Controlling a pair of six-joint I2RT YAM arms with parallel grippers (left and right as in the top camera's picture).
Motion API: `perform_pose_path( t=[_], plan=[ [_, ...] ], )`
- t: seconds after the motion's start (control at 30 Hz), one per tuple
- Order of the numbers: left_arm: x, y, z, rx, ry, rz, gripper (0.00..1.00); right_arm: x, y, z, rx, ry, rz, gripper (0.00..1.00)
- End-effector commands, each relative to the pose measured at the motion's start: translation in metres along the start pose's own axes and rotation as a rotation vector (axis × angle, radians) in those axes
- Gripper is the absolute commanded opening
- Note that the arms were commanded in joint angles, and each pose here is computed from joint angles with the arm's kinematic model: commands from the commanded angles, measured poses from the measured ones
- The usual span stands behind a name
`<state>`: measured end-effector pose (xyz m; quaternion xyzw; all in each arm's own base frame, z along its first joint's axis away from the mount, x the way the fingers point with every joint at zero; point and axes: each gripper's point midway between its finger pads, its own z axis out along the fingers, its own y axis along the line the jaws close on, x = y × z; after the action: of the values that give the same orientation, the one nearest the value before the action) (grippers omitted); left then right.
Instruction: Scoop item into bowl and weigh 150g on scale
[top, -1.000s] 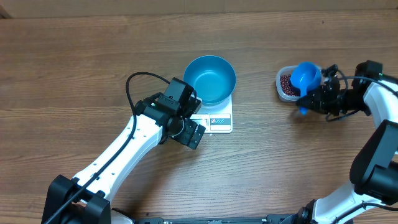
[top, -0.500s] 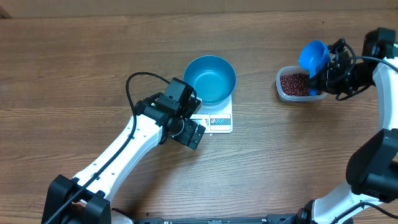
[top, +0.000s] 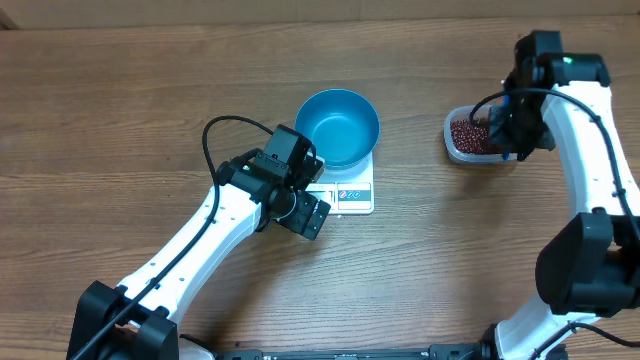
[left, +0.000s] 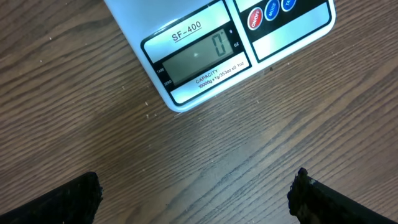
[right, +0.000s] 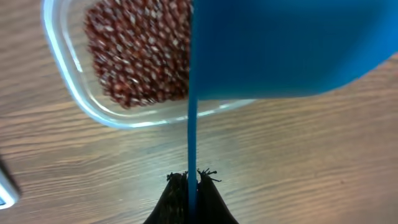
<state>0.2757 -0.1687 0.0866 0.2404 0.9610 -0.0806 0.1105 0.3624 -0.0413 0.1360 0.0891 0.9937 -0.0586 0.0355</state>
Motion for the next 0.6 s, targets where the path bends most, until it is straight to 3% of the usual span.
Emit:
perform_pose_path(
  t=[0.0, 0.33, 0.5, 0.57],
  plan=[
    [-0.004, 0.001, -0.006, -0.004, -0.024, 0.017, 1.0, 0.012, -0.001, 0.016, 0.114, 0.026, -0.022, 0.04],
    [-0.004, 0.001, -0.006, -0.005, -0.024, 0.017, 1.0, 0.014, -0.018, 0.041, 0.386, -0.024, -0.11, 0.04],
    [-0.004, 0.001, -0.006, -0.005, -0.024, 0.017, 1.0, 0.011, -0.017, 0.043, 0.384, -0.039, -0.121, 0.04],
    [-0.003, 0.001, -0.006, -0.004, -0.023, 0.017, 1.0, 0.015, -0.004, 0.048, 0.306, -0.013, -0.157, 0.04]
  ],
)
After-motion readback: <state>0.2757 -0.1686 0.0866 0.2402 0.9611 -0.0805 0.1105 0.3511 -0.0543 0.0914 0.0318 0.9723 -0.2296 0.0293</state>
